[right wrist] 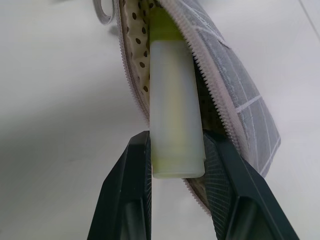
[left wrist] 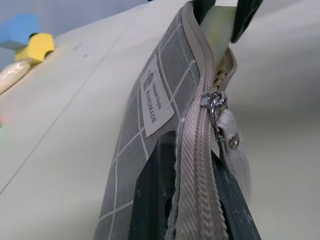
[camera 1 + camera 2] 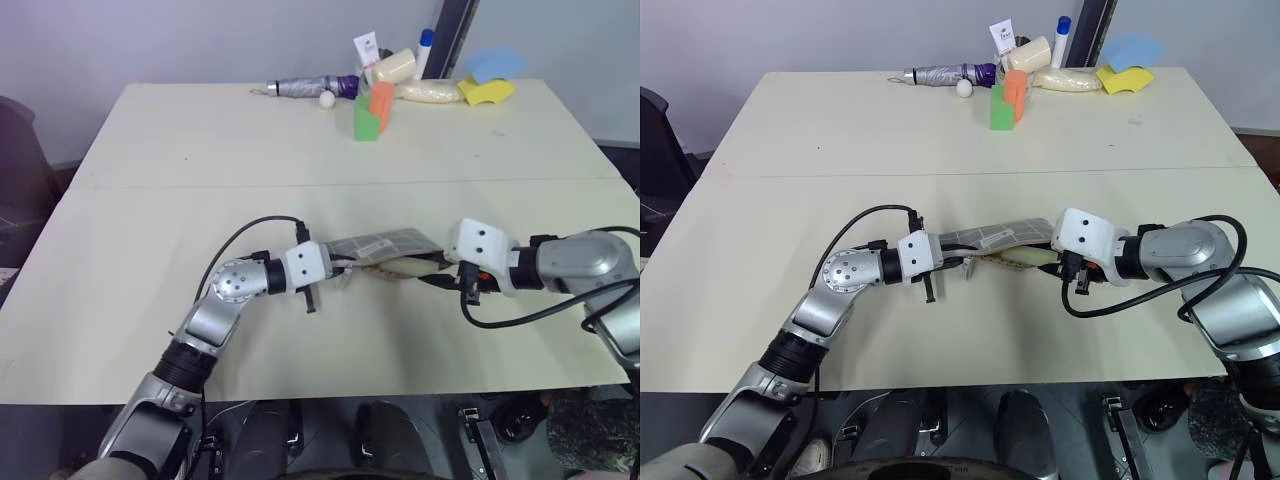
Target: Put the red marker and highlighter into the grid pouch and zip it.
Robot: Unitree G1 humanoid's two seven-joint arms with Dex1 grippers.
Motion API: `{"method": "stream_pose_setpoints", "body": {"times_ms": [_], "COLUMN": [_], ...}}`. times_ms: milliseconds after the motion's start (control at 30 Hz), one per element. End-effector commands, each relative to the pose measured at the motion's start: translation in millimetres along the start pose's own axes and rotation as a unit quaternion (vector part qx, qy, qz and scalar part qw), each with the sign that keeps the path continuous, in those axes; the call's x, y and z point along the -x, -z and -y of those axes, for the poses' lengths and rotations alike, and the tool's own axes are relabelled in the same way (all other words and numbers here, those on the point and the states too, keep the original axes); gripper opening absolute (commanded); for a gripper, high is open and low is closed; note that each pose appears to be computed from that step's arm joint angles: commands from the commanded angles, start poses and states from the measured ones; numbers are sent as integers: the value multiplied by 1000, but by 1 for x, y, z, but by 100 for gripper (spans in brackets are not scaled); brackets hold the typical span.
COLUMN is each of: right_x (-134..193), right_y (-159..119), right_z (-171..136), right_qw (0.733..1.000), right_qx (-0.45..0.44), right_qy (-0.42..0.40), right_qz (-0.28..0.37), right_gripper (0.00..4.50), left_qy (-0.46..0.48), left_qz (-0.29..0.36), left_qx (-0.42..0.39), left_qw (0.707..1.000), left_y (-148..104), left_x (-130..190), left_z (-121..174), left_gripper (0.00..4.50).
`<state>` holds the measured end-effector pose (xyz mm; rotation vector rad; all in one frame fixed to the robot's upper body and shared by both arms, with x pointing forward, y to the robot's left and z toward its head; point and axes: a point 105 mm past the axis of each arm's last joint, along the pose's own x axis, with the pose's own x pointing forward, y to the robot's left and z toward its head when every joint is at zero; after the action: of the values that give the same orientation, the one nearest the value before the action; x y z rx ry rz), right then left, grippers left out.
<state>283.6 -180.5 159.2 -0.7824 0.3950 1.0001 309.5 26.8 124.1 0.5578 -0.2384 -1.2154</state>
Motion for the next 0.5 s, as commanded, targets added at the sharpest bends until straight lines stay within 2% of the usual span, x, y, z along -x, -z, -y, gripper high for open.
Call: {"method": "stream_pose_setpoints", "body": {"times_ms": [33,167,233,300,400,500], "right_x": [-4,-5,-3,3,10,25], "right_y": [-15,-17,-17,-18,-22,-28], "right_z": [-6,-10,-9,-5,1,9], "right_qw": [999,999,999,1000,999,998], "right_qx": [21,10,10,10,6,10], "right_qy": [-13,-24,-19,-10,11,40], "right_qz": [26,31,28,25,29,37], "right_gripper": [86,86,192,274,433,443], "left_qy": [8,10,9,4,-2,-30], "left_qz": [41,43,42,38,35,37], "left_qx": [-19,-19,-18,-15,-9,19], "left_qw": [999,999,999,999,999,999], "left_y": [-20,-21,-21,-19,-17,-17], "left_x": [-4,-3,-3,-3,-2,-1], "left_z": [-3,-3,-3,-4,-6,-14], "left_gripper": [0,0,0,0,0,0]}}
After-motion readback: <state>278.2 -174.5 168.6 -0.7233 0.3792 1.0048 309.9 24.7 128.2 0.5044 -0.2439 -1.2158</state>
